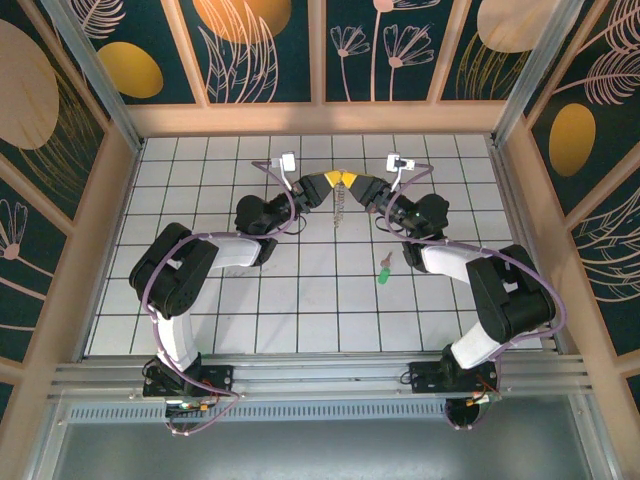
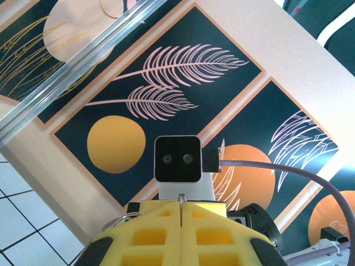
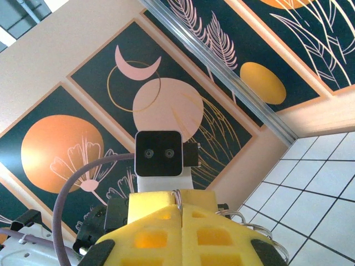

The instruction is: Put the keys on the keyring

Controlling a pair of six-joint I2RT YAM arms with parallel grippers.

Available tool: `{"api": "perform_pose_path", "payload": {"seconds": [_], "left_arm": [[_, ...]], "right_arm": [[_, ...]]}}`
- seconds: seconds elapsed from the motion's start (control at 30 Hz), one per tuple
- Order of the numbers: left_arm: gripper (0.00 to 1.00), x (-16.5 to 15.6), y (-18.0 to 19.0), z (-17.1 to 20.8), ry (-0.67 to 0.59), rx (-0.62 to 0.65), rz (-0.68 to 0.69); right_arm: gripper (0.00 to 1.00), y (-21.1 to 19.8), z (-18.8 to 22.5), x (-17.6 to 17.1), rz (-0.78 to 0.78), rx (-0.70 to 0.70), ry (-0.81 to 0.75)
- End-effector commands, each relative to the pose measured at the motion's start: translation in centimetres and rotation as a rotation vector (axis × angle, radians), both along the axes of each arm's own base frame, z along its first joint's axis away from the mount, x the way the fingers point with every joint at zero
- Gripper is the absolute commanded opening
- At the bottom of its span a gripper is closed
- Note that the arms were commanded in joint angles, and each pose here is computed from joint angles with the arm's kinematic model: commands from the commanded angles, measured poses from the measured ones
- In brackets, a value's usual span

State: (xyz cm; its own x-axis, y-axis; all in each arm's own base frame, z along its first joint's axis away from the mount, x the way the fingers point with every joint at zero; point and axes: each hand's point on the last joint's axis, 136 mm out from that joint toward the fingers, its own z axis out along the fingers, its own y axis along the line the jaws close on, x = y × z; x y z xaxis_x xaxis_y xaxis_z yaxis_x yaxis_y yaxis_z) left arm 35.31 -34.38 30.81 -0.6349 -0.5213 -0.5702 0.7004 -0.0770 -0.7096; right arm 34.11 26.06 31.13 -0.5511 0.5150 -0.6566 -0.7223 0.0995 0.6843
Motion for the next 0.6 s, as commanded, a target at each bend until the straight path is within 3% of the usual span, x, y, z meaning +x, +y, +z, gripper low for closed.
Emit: {"api": "perform_pose_path", "payload": {"seconds": [0.0,0.07,0.2,0.37,0.57], "left_arm": [[0.0,-1.0,-0.4,1.0,-0.064,-0.017,-0.027],[0.0,-1.1,-0.4,1.1,-0.07,-0.01,-0.026],[0.0,-1.0,-0.6,0.7,-0.083,0.029,-0.02],[0.0,-1.1,-1.3,0.1,-0.102,0.102,-0.048],[0.0,-1.2,-2.5,0.0,-0.147,0.191,-0.131]], "right_arm": [[0.04,0.0,1.9,0.0,-0.002,0.024,-0.053],[0.22,-0.5,1.9,0.1,-0.013,0.018,-0.05],[0.38,-2.5,1.6,-0.2,-0.06,-0.004,-0.046],[0.42,-4.4,1.0,-0.3,-0.114,-0.077,-0.045],[0.44,-4.6,0.8,-1.0,-0.071,-0.171,-0.075]]}}
